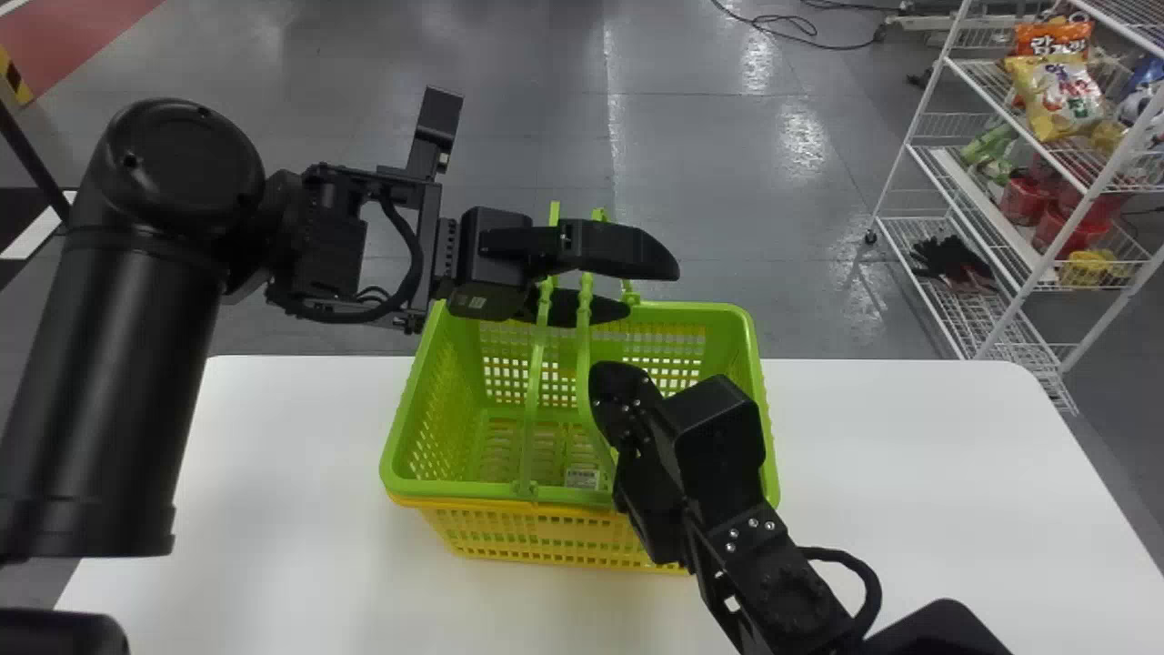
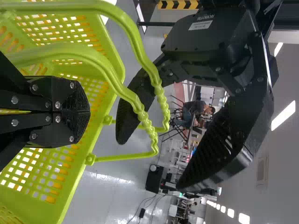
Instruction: Grasp handle with right gripper to insert into left gripper then lift and swing left to center
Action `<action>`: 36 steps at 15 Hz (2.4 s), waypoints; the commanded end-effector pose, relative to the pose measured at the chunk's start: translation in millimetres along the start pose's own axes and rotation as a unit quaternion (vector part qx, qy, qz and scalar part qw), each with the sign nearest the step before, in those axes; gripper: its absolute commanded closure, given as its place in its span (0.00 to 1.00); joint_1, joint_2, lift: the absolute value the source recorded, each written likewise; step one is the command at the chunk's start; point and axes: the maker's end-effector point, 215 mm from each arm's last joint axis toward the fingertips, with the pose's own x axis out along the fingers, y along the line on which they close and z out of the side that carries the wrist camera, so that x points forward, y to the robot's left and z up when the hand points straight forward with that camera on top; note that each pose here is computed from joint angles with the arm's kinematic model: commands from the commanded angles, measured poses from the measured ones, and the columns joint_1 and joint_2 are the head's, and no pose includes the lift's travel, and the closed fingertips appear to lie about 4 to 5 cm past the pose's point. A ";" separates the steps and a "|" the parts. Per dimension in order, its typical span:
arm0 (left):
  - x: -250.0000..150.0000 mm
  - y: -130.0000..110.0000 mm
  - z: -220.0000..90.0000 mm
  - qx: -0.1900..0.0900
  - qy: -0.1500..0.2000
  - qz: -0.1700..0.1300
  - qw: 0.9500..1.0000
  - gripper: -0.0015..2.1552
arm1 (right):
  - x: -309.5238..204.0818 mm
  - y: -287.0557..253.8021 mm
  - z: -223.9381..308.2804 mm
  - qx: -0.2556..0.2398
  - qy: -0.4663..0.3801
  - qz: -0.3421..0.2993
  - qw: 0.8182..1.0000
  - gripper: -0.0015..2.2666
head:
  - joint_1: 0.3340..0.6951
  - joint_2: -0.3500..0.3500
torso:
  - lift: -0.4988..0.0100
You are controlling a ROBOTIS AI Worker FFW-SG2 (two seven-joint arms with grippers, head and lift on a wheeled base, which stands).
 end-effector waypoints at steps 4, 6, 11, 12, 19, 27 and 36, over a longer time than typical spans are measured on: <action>-2.4 -17.7 8.4 -0.037 -0.008 -0.058 0.998 0.03 | -9.5 -22.0 -10.2 0.006 0.007 -0.021 1.000 0.97 | 1.00 0.44 | 0.80; -3.2 -24.5 11.8 -0.048 -0.010 -0.077 0.996 0.03 | -14.8 -24.9 -11.9 0.009 0.006 -0.025 1.000 0.97 | 1.00 0.43 | 0.80; -11.5 -37.6 25.6 -0.075 -0.020 -0.118 0.990 0.03 | -67.2 -40.8 -15.8 0.006 -0.008 -0.040 0.999 0.96 | 1.00 0.39 | 0.80; -13.1 -42.3 29.7 -0.071 -0.021 -0.120 0.990 0.03 | -83.8 -40.7 -16.1 0.003 -0.014 -0.039 0.999 0.92 | 1.00 0.39 | 0.80; -24.6 -71.0 59.7 -0.067 -0.027 -0.148 0.986 0.03 | -141.4 -35.2 -53.1 -0.001 -0.023 -0.037 0.999 0.13 | 1.00 0.31 | 0.80; -59.1 -90.8 97.4 -0.068 -0.043 -0.153 0.985 0.03 | -169.6 -32.6 -68.9 0.022 -0.077 -0.044 0.996 0.06 | 1.00 0.31 | 0.80; -88.7 -119.8 131.1 -0.088 -0.057 -0.179 0.978 0.04 | -211.9 -65.7 -85.3 0.047 -0.127 -0.098 0.986 0.06 | 1.00 0.26 | 0.80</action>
